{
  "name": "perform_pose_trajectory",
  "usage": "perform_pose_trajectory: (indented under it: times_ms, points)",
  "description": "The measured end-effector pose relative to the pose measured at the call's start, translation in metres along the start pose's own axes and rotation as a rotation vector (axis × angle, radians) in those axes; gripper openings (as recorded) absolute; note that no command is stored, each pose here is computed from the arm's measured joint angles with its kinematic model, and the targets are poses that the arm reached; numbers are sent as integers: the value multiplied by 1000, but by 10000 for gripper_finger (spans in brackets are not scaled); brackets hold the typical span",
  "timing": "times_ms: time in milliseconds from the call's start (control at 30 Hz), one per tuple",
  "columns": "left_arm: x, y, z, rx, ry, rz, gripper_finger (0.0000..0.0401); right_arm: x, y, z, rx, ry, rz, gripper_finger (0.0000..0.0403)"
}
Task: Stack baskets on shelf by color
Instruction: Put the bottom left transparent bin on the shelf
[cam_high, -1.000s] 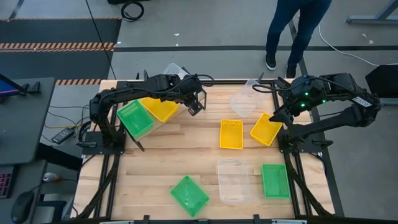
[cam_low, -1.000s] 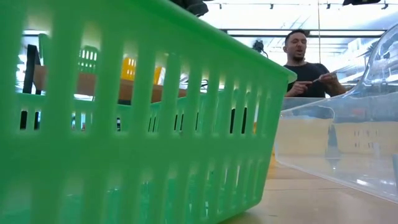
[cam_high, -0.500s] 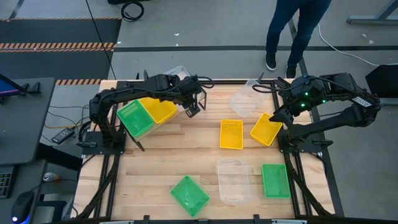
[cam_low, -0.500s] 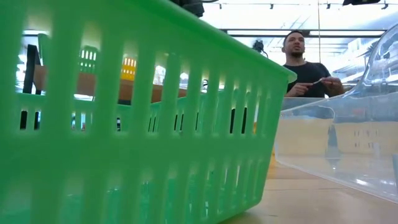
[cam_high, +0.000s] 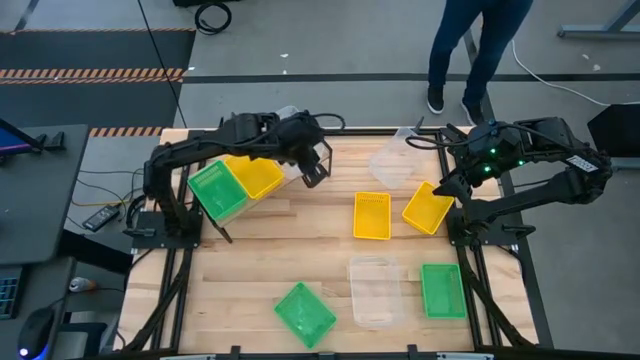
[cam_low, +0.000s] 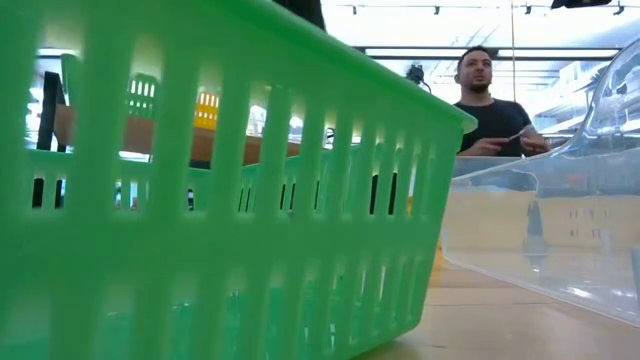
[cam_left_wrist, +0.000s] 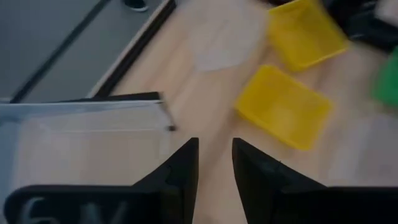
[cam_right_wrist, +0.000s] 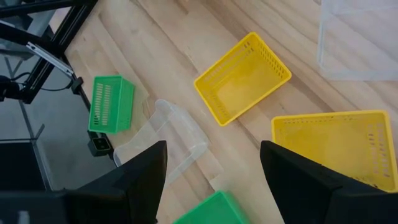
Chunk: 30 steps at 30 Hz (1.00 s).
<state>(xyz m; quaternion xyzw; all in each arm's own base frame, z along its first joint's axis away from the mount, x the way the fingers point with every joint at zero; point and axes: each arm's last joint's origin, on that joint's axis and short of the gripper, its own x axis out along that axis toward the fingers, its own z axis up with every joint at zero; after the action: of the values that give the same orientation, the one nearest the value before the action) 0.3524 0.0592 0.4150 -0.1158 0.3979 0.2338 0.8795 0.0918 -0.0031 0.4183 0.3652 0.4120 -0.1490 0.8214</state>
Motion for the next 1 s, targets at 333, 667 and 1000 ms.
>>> perform_pose_trajectory:
  times_ms: [333, 667, 1000]
  points:
    - [-16, -35, -16, 53, 50, -70, 91, 0, 0, 0, -19, -2, 1, 264]
    - [30, -27, -32, 49, 130, -12, 90, 0, 0, 0, -19, -2, 1, 264]
    - [50, -18, -30, 88, 92, -7, 86, 0, 0, 0, -7, -2, 2, 264]
